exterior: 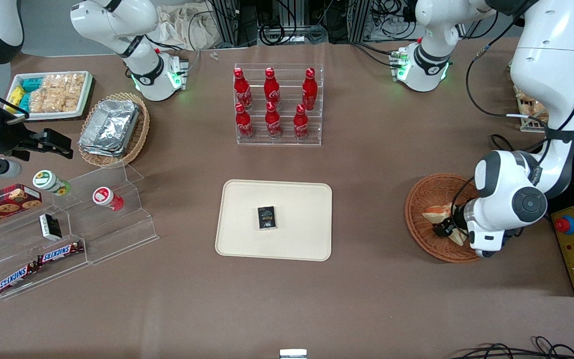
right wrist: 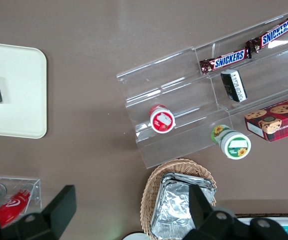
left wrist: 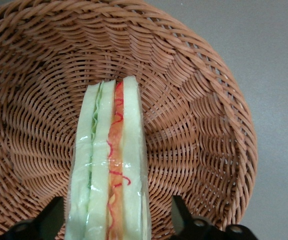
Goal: Place sandwich from basket to tray
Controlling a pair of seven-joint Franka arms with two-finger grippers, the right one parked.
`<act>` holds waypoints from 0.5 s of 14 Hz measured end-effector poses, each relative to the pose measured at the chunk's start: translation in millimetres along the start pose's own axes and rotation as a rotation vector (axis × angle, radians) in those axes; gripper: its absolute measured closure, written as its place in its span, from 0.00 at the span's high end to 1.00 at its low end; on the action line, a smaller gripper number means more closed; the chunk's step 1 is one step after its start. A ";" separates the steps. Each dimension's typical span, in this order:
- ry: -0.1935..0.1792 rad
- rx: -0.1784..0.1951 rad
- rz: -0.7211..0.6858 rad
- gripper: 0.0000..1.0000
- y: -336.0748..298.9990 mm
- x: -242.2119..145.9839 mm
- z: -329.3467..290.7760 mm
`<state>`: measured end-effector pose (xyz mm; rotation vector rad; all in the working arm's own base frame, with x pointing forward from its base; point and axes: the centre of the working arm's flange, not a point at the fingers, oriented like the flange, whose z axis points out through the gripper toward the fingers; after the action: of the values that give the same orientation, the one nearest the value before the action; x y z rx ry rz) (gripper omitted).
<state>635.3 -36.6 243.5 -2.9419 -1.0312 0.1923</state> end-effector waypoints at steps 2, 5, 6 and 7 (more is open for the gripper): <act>0.003 -0.002 -0.001 0.86 -0.1 0.6 -0.4; 0.011 -0.008 0.000 0.53 0.7 1.6 -2.4; 0.016 -0.012 0.000 0.42 1.2 2.4 -4.6; 0.021 -0.014 0.001 0.37 1.7 3.2 -7.3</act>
<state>639.7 -35.8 250.3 -2.9504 -1.0330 0.1541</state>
